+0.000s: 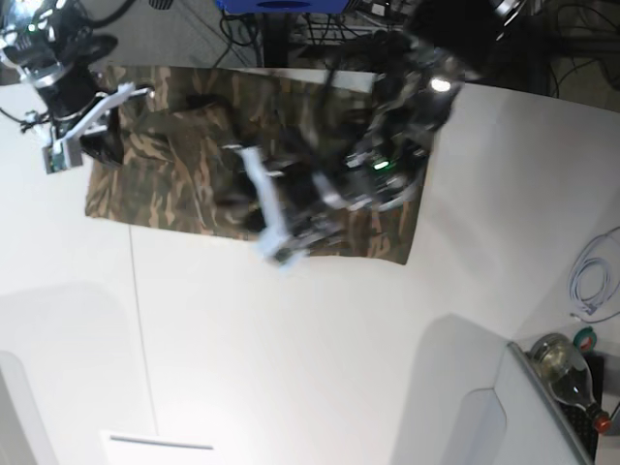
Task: Layout the t-shirt on the table in an organized manner, then fold the t-shirt properly
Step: 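Carry the left-held end across the strip toward the right gripper, then press the folded layers flat with the right gripper near the collar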
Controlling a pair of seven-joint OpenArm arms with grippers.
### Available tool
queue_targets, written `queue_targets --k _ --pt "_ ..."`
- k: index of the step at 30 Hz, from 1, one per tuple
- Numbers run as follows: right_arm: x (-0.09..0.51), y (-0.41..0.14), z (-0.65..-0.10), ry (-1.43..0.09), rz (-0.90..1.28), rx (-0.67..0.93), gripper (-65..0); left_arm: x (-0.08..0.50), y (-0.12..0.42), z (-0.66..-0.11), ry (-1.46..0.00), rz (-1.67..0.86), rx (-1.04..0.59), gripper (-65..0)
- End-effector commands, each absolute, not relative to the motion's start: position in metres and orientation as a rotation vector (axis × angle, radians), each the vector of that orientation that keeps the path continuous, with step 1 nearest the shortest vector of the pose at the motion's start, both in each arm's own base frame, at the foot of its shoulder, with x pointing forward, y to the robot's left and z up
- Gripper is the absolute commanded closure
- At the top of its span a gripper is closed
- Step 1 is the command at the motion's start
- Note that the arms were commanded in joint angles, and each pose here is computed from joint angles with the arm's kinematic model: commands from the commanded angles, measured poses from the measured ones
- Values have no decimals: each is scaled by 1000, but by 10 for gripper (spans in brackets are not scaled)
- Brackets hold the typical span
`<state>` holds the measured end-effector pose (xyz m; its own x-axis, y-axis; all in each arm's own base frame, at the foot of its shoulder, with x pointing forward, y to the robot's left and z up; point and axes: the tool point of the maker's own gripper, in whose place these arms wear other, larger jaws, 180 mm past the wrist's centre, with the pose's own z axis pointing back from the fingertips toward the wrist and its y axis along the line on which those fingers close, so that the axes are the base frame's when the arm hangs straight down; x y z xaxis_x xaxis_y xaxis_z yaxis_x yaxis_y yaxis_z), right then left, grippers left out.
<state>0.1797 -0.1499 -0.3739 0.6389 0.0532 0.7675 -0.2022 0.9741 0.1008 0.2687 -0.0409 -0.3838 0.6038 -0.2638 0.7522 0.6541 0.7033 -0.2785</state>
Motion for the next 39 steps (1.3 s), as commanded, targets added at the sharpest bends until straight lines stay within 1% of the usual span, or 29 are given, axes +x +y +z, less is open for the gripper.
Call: queue_targets --k 1,2,3,5,7,9,10,11,13,15,17,19,22,24,29,36,37,38,39 --pt "173 -130 -372 -862 175 238 -24 281 -9 -375 -800 -518 -528 -161" --pt "167 -116 -376 -843 198 274 -30 282 24 -380 -799 -469 -471 -71" --pt "163 -102 -378 -828 219 311 -56 282 59 -383 -800 -413 -410 0" --pt "155 -79 -386 -786 247 370 -137 277 115 -388 -793 -323 -310 0" --pt "150 -58 -389 -749 286 420 -254 268 173 -389 -790 -223 -203 0" --pt "146 -37 -388 -734 324 467 -350 257 229 -388 -782 -129 -99 0" --pt "145 -27 -387 -732 353 493 -380 250 257 -386 -780 -78 -48 0" --pt "142 -16 -387 -725 384 521 -389 244 282 -383 -779 -28 -2 0" --pt "135 8 -391 -699 432 589 -389 228 333 -378 -780 88 87 0" --pt "135 23 -397 -682 446 629 -389 212 373 -372 -783 186 153 0" --pt "136 34 -407 -658 454 658 -389 196 405 -366 -783 226 189 0" --pt "139 42 -415 -639 463 681 -389 185 425 -361 -797 223 198 0" --pt "149 46 -424 -635 439 679 -389 171 438 -356 -857 207 196 0" --pt "154 45 -428 -648 407 677 -389 164 444 -355 -871 177 238 0" --pt "163 41 -441 -642 367 656 -389 142 451 -376 -810 126 332 0" --pt "168 39 -452 -617 363 651 -389 131 452 -390 -782 143 327 0" --pt "166 39 -455 -610 360 652 -383 130 450 -391 -783 146 324 0" --pt "168 39 -455 -611 361 652 -350 131 449 -391 -785 147 322 0" --pt "169 39 -455 -612 362 652 -302 131 449 -391 -785 147 322 0"
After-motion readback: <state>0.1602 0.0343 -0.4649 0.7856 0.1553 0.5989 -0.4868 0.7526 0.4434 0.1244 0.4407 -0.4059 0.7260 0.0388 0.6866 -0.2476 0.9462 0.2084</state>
